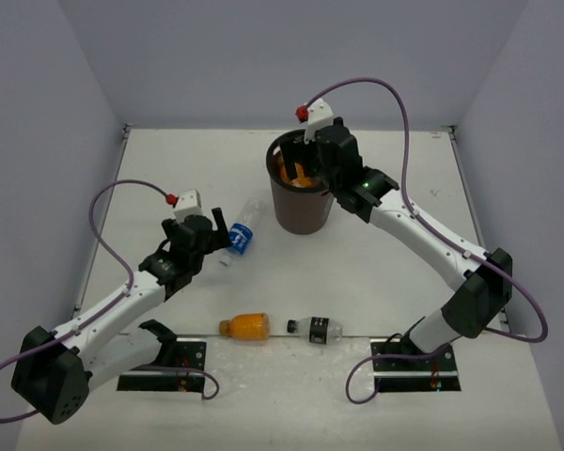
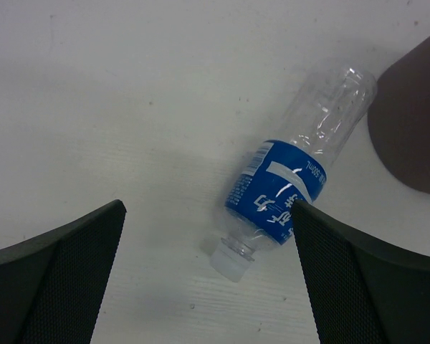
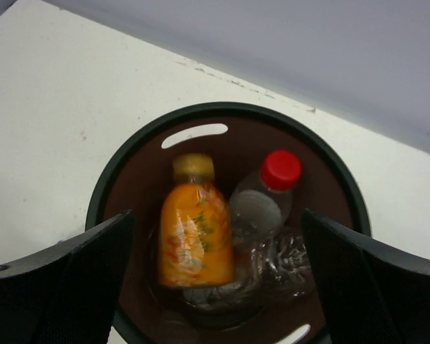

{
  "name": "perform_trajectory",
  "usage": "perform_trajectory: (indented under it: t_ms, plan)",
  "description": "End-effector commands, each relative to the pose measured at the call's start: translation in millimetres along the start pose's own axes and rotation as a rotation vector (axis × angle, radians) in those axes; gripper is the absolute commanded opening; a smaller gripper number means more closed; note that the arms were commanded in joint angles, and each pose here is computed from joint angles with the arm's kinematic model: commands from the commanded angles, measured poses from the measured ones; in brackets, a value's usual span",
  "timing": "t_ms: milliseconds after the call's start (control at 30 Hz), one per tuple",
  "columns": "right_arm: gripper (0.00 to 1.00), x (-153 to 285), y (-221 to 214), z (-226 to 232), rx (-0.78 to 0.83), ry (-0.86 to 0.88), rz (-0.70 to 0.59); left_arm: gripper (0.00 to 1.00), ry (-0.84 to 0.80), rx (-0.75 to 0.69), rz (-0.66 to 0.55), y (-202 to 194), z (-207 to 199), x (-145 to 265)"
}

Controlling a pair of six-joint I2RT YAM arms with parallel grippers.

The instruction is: Put the plastic bottles in the bin

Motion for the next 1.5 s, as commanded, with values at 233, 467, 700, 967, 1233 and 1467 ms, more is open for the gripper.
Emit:
perform_trajectory:
  t_ms: [233,467,700,967,1233,1467]
  plan:
    - [0.99,48.3,53.5,-17.1,-0.145,-0.025,-0.147,1.0,-0.352,-0.111,-0.029,20.1,-67.7,-10.5]
    - [0.99,97.3,27.6,-50.5,-0.252,-0.095,-0.175,1.0,-0.526,-0.254,-0.082,22.3,-95.3,-13.4]
    - [0.99,136.1,-31.7,-94.8,-0.435,-0.242,-0.204,1.0,-0.441,-0.321,-0.025,20.1,-100.0,-47.2]
    - [0.99,157.1,-96.8,-128.4,-0.498,-0.357,-0.2,1.0,-0.41,-0.36,0.116,-4.1,-117.0,-91.8]
    - [0.99,166.6,-111.8,-130.2,-0.516,-0.328,-0.206,0.66,-0.325,-0.362,0.192,-23.4,-109.3,-112.5]
    - [0.99,168.1,-116.1,-129.4,-0.526,-0.314,-0.205,0.31,-0.279,-0.316,0.163,-4.7,-96.3,-92.8]
Point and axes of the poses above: each gripper's point midway between its finger pads, its own x axis back along the fingers, its own z axis along the line the jaws close on, y = z × x, the point moved 2 cm from there along x, back along the fingers, and after that the axes turned 11 degrees about -x, right-handed, at the moved point
